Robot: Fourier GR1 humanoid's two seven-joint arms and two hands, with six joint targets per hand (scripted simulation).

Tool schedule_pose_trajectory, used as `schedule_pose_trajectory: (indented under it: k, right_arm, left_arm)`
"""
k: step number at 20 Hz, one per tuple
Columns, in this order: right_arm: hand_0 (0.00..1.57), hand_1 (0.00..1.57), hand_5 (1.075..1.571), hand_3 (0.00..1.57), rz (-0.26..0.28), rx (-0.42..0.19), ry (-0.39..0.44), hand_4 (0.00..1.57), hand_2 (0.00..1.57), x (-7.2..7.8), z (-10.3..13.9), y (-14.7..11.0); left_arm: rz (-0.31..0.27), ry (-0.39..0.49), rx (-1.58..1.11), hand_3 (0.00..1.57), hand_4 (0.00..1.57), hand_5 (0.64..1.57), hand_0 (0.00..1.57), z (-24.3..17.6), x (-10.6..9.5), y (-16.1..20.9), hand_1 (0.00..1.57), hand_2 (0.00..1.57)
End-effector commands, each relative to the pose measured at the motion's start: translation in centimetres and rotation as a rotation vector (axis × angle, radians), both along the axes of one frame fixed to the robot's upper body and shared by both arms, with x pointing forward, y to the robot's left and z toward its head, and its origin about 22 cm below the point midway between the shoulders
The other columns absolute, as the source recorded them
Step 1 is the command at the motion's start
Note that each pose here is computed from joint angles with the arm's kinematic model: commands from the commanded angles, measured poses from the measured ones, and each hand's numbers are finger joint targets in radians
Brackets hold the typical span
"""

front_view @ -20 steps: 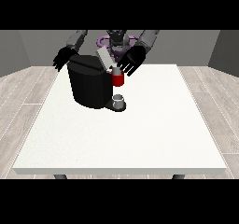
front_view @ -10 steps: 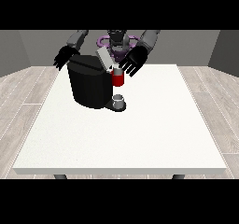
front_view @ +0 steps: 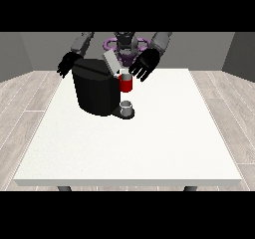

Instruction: Insert the coffee pod into the coffee machine and close the lid

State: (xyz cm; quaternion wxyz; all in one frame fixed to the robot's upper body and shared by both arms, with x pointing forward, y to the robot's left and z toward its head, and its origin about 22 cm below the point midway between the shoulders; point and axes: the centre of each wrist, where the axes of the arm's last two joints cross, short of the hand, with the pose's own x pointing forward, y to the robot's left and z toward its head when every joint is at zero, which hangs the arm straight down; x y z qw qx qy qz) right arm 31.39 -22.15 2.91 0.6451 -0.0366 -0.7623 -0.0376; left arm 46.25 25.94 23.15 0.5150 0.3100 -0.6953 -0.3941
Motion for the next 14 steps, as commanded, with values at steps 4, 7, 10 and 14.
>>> schedule_pose_trajectory:
  k: [4,7,10,14]
  right_arm:
    - [0.00,0.00,1.571,0.00,0.004,-0.001,-0.038,0.46,0.00,0.6,0.9,-0.4]
    - [0.00,0.00,1.571,0.00,0.008,0.000,-0.002,0.47,0.00,-0.3,-0.4,0.6]
    - [0.00,0.00,1.571,0.00,0.026,-0.008,-0.016,0.41,0.00,1.1,2.3,0.7]
    - [0.00,0.00,1.571,0.00,-0.014,0.037,0.016,0.37,0.00,0.6,0.7,0.1]
  left_arm:
    - [-0.041,0.007,0.109,0.11,0.00,1.571,0.00,-1.5,-0.1,-0.5,0.00,0.38]
    - [-0.032,0.065,0.122,0.00,0.00,1.571,0.00,-2.6,0.0,-1.1,0.00,0.00]
    - [-0.013,0.015,0.124,0.00,0.00,1.571,0.00,0.8,0.0,0.9,0.00,0.00]
    - [-0.027,0.045,0.104,0.00,0.00,1.571,0.00,1.1,-0.1,1.1,0.00,0.00]
